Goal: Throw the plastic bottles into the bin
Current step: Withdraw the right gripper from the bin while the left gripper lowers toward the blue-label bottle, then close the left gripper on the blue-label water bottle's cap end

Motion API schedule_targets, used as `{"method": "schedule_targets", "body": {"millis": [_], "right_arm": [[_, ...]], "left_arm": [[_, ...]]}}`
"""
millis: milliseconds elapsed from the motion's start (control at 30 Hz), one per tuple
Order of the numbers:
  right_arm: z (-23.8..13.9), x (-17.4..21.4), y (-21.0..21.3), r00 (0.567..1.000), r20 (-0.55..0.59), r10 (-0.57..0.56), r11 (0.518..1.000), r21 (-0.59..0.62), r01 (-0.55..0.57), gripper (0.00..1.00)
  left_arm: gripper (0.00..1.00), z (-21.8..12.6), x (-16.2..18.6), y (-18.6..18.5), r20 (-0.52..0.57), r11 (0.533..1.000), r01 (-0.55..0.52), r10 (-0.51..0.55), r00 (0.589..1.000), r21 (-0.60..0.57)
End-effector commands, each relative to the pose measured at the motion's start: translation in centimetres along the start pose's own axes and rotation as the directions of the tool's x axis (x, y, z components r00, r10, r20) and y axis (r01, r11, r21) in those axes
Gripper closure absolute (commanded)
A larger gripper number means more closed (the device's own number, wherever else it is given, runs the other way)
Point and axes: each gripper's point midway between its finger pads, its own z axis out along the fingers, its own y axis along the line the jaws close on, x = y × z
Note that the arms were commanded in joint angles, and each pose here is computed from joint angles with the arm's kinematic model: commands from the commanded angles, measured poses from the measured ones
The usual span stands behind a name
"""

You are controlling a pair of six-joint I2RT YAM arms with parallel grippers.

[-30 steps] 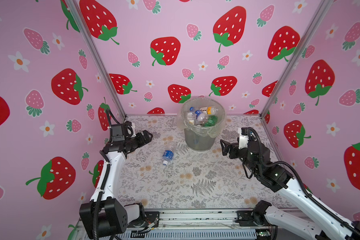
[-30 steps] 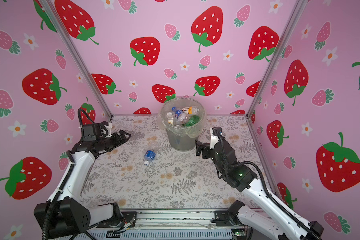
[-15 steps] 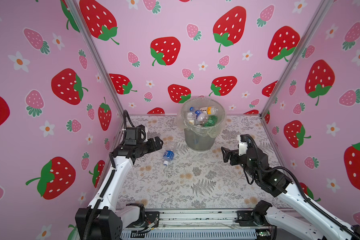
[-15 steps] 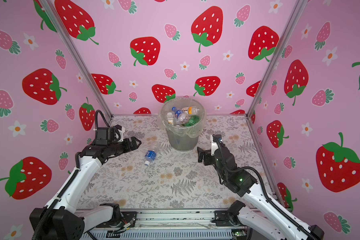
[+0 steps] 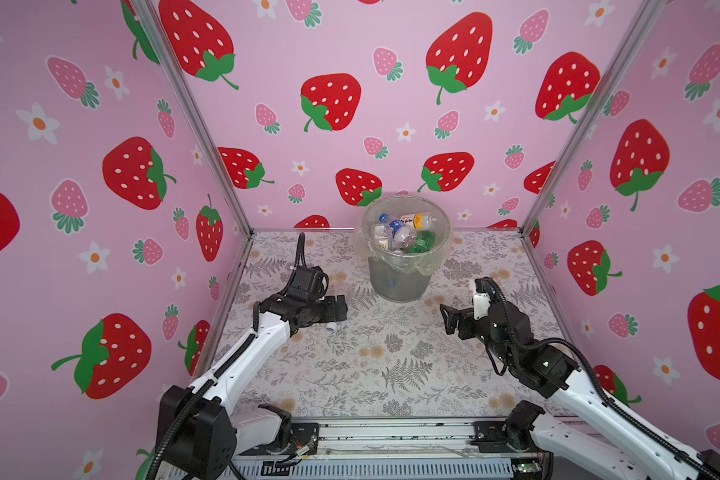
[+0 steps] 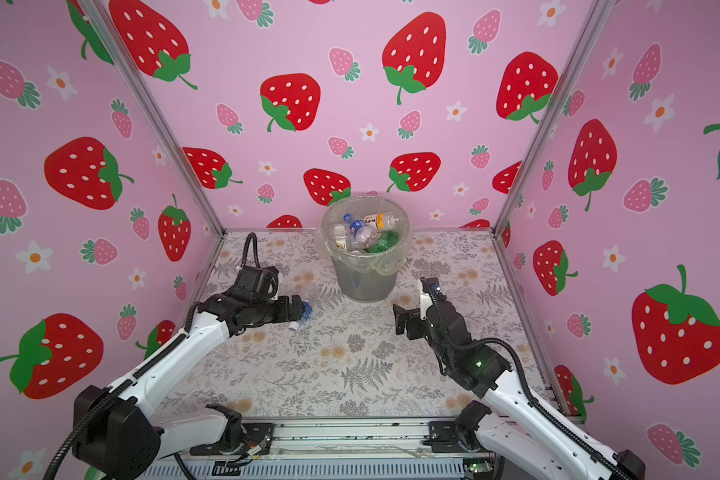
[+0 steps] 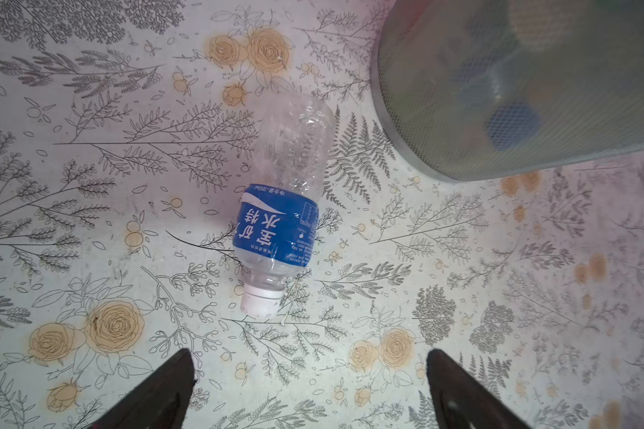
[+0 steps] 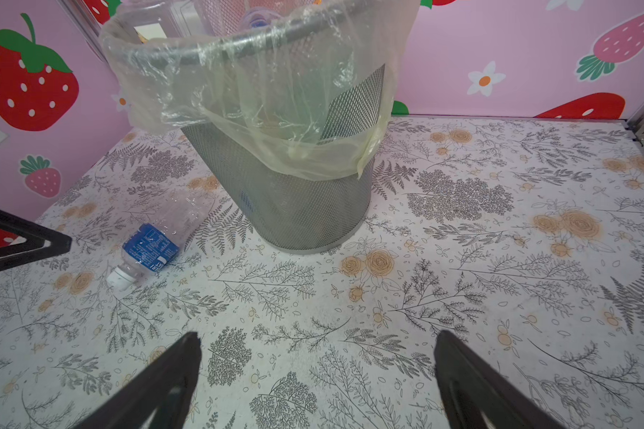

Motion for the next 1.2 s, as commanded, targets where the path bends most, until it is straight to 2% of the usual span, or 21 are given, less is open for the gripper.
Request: {"method": "schedule_targets", "body": {"millis": [0, 167, 433, 500, 800, 1167], "right_arm": [[-0.3, 0.3, 0.0, 1.0, 0.004, 0.024, 1.0, -0.015, -0.024, 0.01], [-0.5, 0.6, -0.1, 0.999, 0.008, 0.033, 0.999, -0.02, -0.032, 0.01], [-0.6, 0.8, -0.4, 1.0, 0.001, 0.024, 1.0, -0.008, -0.024, 0.01], [-0.7, 0.8, -0.4, 1.0, 0.002, 0.022, 1.0, -0.005, -0.022, 0.01], [-0.9, 1.1, -0.9, 1.0, -0.003, 0.014, 1.0, 0.013, -0.014, 0.01], [-0.9, 0.7, -0.8, 1.0, 0.004, 0.012, 1.0, 0.016, -0.012, 0.01]], "left_arm": [[0.01, 1.4, -0.1, 1.2, 0.002, 0.996, -0.012, 0.012, 1.0, -0.084], [0.01, 3.4, -0.8, 1.7, -0.009, 0.991, -0.039, 0.038, 0.999, -0.131], [0.01, 6.4, -2.3, 0.7, -0.036, 0.99, -0.06, 0.056, 0.998, -0.125], [0.05, 7.3, -2.4, 0.6, -0.054, 0.989, -0.08, 0.074, 0.996, -0.123], [0.08, 9.9, -2.2, 0.7, -0.114, 0.985, -0.103, 0.088, 0.99, -0.136], [0.21, 11.0, -1.9, 0.9, -0.128, 0.985, -0.105, 0.088, 0.988, -0.136]]}}
